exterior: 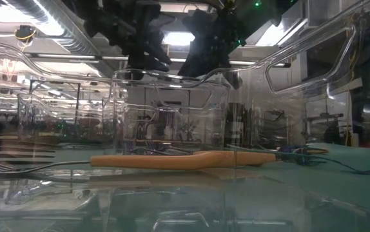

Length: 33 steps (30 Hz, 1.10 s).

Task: Sort silverware by color (type)
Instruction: Put the black fork into the top transparent bin

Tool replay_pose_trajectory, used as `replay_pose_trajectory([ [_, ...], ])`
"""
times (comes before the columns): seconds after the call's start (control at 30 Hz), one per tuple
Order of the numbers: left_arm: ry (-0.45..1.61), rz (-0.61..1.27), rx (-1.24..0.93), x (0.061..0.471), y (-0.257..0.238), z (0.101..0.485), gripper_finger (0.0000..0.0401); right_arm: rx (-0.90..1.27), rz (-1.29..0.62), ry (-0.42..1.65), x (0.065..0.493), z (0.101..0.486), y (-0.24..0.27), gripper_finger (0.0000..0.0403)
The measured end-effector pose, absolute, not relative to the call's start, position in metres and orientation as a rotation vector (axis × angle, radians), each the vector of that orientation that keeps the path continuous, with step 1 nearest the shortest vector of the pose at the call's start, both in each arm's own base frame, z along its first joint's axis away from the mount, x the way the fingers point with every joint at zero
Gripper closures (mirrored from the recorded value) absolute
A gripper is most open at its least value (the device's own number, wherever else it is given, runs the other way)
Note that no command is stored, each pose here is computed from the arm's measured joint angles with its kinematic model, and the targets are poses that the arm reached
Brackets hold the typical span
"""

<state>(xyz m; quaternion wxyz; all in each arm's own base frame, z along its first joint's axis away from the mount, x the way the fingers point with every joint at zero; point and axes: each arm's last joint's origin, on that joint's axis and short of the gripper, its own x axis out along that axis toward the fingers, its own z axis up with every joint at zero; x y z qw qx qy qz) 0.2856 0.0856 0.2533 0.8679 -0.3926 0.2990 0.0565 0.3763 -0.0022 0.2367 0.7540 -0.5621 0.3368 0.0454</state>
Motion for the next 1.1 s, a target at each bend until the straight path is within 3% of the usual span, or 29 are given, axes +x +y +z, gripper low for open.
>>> replay_pose_trajectory([
  [0.43, 0.649, 0.154, -0.801, 0.296, 0.046, 0.252, 0.033, -1.257, 0.167, 0.667, 0.376, 0.238, 0.031, 0.0402],
  [1.1, 0.701, 0.137, -0.773, 0.297, 0.019, 0.25, 0.033, -1.249, 0.141, 0.624, 0.378, 0.241, 0.031, 0.0402],
])
